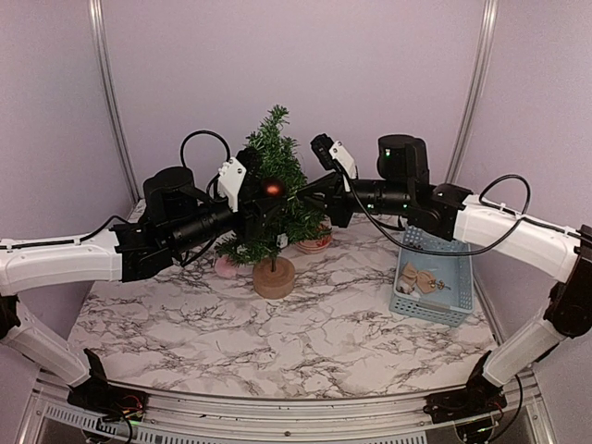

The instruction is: Decorate the small christmas tree

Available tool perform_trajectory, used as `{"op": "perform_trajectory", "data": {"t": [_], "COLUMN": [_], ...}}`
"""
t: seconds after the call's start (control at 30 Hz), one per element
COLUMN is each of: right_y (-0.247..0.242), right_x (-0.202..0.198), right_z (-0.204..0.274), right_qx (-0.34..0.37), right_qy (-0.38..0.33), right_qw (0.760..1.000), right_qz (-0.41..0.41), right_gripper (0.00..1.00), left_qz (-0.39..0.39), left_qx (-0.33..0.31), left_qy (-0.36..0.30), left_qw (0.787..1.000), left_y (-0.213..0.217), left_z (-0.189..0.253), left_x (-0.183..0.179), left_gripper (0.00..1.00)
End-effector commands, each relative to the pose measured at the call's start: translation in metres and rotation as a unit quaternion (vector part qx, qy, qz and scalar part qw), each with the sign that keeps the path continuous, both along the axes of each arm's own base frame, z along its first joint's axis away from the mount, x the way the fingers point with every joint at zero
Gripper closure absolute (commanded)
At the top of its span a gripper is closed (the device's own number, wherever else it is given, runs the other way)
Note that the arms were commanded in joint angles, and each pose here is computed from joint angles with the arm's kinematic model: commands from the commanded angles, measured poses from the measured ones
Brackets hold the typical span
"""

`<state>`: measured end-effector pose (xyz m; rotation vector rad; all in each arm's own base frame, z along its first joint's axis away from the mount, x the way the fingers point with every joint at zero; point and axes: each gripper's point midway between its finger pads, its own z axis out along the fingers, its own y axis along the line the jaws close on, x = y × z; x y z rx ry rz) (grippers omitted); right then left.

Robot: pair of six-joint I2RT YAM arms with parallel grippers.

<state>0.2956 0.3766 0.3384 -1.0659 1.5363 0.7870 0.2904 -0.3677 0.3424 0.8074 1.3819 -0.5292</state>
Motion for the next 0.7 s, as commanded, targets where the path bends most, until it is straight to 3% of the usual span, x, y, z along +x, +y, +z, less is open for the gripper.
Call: {"op": "perform_trajectory", "data": {"t": [0.0, 0.4, 0.67], "right_y": [-0.001, 0.003, -0.009], "right_x": [0.011, 0.011, -0.003], "right_z": [0.014, -0.005, 0.015], "right_qx": [0.006, -0.011, 0.013], "right_qy": [-0.004, 0.019, -0.004], "right_qw": [1.0, 1.0, 1.0], "right_qz": [-0.016, -0.008, -0.005], "right_gripper": [0.94, 0.95, 0.84], "left_qz": [0.013, 0.012, 0.004], "left_qx": [-0.015, 0.003, -0.006], "left_qy": [-0.02, -0.009, -0.011], "left_qw": [1.0, 1.0, 1.0], "left_y": [0.0, 0.0, 0.004], "left_z": [0.015, -0.003, 0.005], "left_x": [0.007, 0.006, -0.002], "left_gripper": [0.74, 0.74, 0.75]}}
